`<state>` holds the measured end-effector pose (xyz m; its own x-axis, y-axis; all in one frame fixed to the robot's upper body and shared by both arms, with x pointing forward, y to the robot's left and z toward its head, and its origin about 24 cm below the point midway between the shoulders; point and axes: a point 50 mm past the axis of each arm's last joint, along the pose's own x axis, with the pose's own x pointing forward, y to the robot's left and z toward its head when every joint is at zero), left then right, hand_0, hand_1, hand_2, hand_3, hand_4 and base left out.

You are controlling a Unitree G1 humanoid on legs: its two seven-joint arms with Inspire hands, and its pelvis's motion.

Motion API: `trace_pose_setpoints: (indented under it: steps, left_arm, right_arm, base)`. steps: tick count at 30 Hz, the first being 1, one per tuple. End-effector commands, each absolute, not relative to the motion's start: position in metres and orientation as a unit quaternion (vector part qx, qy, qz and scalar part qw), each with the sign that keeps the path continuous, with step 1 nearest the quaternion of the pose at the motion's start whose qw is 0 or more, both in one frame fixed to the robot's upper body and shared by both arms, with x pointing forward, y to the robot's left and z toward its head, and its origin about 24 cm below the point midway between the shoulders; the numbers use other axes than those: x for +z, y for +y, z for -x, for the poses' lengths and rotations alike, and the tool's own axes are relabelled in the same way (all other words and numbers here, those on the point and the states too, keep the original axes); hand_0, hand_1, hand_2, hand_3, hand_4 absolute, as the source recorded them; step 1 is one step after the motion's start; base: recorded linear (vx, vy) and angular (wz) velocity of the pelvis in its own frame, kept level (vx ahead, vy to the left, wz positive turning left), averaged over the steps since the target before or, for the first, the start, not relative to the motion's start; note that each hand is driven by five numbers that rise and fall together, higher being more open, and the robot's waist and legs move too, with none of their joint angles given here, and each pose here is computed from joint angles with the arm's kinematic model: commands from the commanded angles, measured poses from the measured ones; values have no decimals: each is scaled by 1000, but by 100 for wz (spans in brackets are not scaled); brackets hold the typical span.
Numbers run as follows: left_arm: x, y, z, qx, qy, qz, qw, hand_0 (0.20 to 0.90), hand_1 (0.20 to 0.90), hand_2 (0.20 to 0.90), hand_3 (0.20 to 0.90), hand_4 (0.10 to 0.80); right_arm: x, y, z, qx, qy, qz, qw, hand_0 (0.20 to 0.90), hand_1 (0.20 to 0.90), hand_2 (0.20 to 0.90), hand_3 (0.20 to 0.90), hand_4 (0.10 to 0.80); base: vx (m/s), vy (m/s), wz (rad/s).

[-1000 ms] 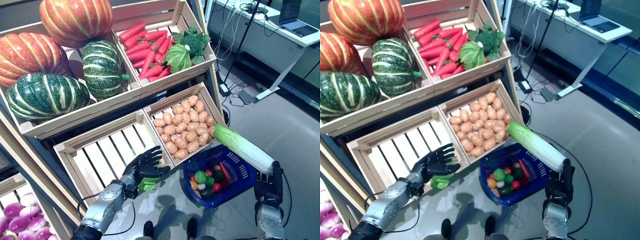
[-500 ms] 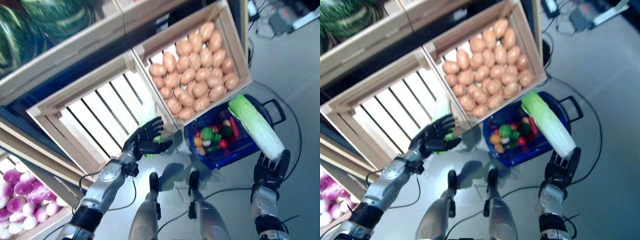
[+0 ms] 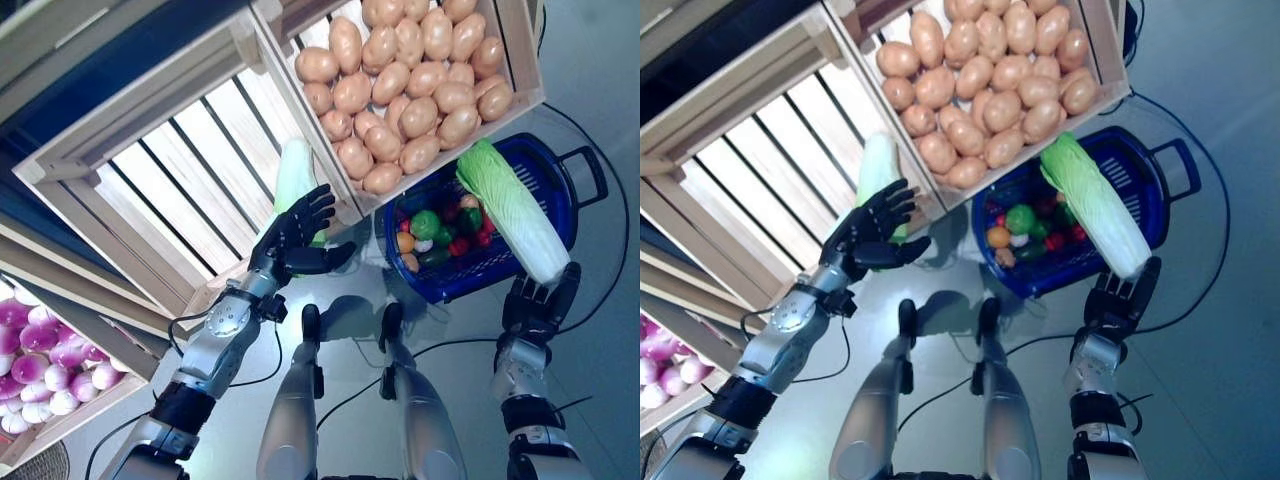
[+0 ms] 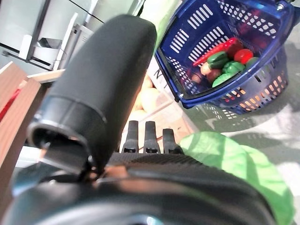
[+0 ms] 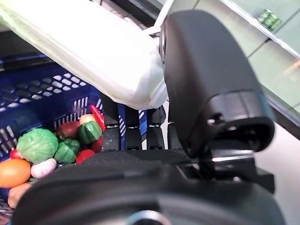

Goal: Put vegetables into the basket

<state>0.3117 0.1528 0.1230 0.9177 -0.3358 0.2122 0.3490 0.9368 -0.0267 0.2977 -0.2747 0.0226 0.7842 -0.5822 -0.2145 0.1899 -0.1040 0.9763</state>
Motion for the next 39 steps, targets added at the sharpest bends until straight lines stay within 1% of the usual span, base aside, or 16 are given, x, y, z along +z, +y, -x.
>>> trace_pose_setpoints:
  steps: [1,10,17,21,23,26,30,34,36,39]
  left_arm:
    - [184,141,-303,-206,-253,72,943,900,900,900,900,800]
    - [205,140,-306,-200,-294,74,932,900,900,900,900,800]
    - [206,137,-303,-199,-304,71,929,900,900,900,900,800]
    - [206,138,-301,-193,-311,75,928,900,900,900,900,800]
    - [206,138,-300,-192,-313,75,927,900,900,900,900,800]
    - [205,138,-301,-187,-311,75,929,900,900,900,900,800]
    - [208,136,-302,-187,-314,71,928,900,900,900,900,800]
    - [211,137,-305,-188,-314,71,928,900,900,900,900,800]
    - [214,136,-306,-189,-317,72,927,900,900,900,900,800]
    - [216,138,-307,-193,-317,73,926,900,900,900,900,800]
  right_arm:
    - [73,-314,-298,-288,-228,-606,705,300,300,300,300,400]
    - [90,-327,-315,-352,-191,-576,712,300,300,300,300,400]
    - [81,-324,-310,-365,-181,-581,705,300,300,300,300,400]
    - [81,-322,-305,-376,-188,-566,710,300,300,300,300,400]
    - [81,-322,-301,-387,-188,-541,722,300,300,300,300,400]
    - [78,-321,-297,-402,-182,-527,727,300,300,300,300,400]
    - [86,-325,-299,-407,-184,-496,745,300,300,300,300,400]
    - [110,-331,-310,-430,-183,-427,774,300,300,300,300,400]
    - [123,-335,-315,-436,-189,-407,781,300,300,300,300,400]
    - [152,-342,-323,-446,-207,-347,799,300,300,300,300,400]
  base:
    - [-34,-19,1]
    - [-15,-22,2]
    - [-5,-9,2]
    - [0,0,0]
    - [15,37,0]
    - [50,18,0]
    - [17,1,0]
    - [11,-19,1]
    - [-8,-43,2]
    - [16,-51,2]
